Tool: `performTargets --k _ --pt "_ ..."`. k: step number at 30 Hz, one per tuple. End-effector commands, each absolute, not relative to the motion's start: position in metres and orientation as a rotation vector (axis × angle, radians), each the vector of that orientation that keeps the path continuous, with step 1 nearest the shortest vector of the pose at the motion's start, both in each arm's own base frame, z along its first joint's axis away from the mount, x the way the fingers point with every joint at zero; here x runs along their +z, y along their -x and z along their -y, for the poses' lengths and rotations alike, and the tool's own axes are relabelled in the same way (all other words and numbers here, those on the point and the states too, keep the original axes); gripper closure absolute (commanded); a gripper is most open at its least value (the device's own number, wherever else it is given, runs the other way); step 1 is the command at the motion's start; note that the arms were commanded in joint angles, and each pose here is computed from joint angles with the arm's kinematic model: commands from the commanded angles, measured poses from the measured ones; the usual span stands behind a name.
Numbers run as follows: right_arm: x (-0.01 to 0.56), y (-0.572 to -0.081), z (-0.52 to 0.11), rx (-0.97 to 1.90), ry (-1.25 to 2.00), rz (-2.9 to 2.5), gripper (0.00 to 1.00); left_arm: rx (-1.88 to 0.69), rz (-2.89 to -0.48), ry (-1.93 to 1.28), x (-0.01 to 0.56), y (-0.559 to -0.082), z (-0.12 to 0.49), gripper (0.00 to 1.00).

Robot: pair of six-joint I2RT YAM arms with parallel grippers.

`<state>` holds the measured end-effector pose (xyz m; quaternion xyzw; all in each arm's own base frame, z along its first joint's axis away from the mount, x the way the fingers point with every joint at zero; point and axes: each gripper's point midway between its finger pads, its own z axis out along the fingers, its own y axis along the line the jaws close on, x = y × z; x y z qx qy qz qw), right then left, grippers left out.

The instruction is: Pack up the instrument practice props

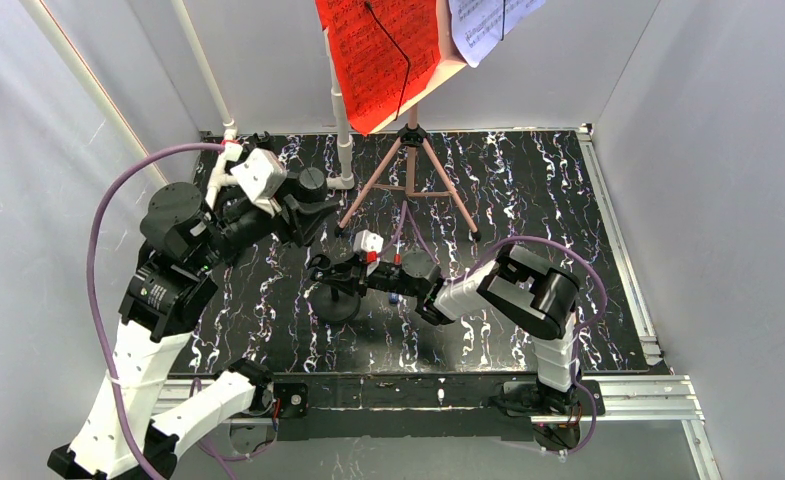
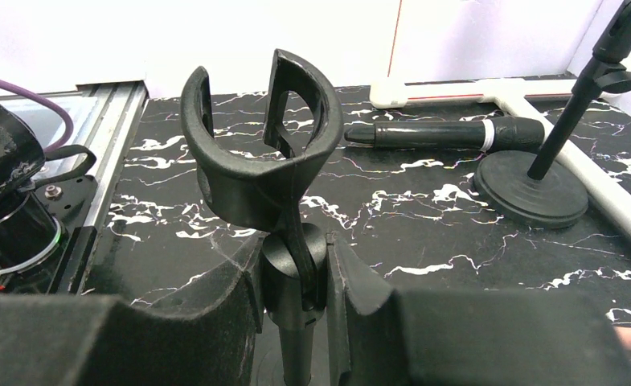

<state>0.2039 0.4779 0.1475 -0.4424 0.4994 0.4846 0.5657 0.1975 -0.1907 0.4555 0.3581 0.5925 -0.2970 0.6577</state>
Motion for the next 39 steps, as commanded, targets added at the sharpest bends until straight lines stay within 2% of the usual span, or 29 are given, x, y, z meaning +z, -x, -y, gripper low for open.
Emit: performTargets --k 1,10,19,25,31,39 --pt "-0.007 -0.198 -0.422 0.945 1.206 -1.708 0.99 -0.416 -1.575 -0.623 0.430 -0.226 0.145 1.00" --pt "0.000 -0.195 -0.422 0.970 1.186 -1.696 0.99 0.074 -2.020 -0.416 0.315 -0.285 0.084 1.00" --pt "-0.002 -0.190 -0.422 1.024 1.159 -1.701 0.99 0.285 -2.246 -0.175 0.234 -0.343 0.018 1.00" --pt "-0.002 -0.193 -0.419 1.072 1.117 -1.711 0.99 0.440 -2.318 -0.063 0.200 -0.391 -0.028 1.00" --pt "0.003 -0.196 -0.417 1.089 1.094 -1.705 0.99 0.474 -2.252 -0.039 0.192 -0.444 -0.057 1.00" --pt "0.006 -0.198 -0.416 1.098 1.083 -1.698 0.99 0.563 -2.245 -0.119 0.182 -0.483 -0.097 0.91"
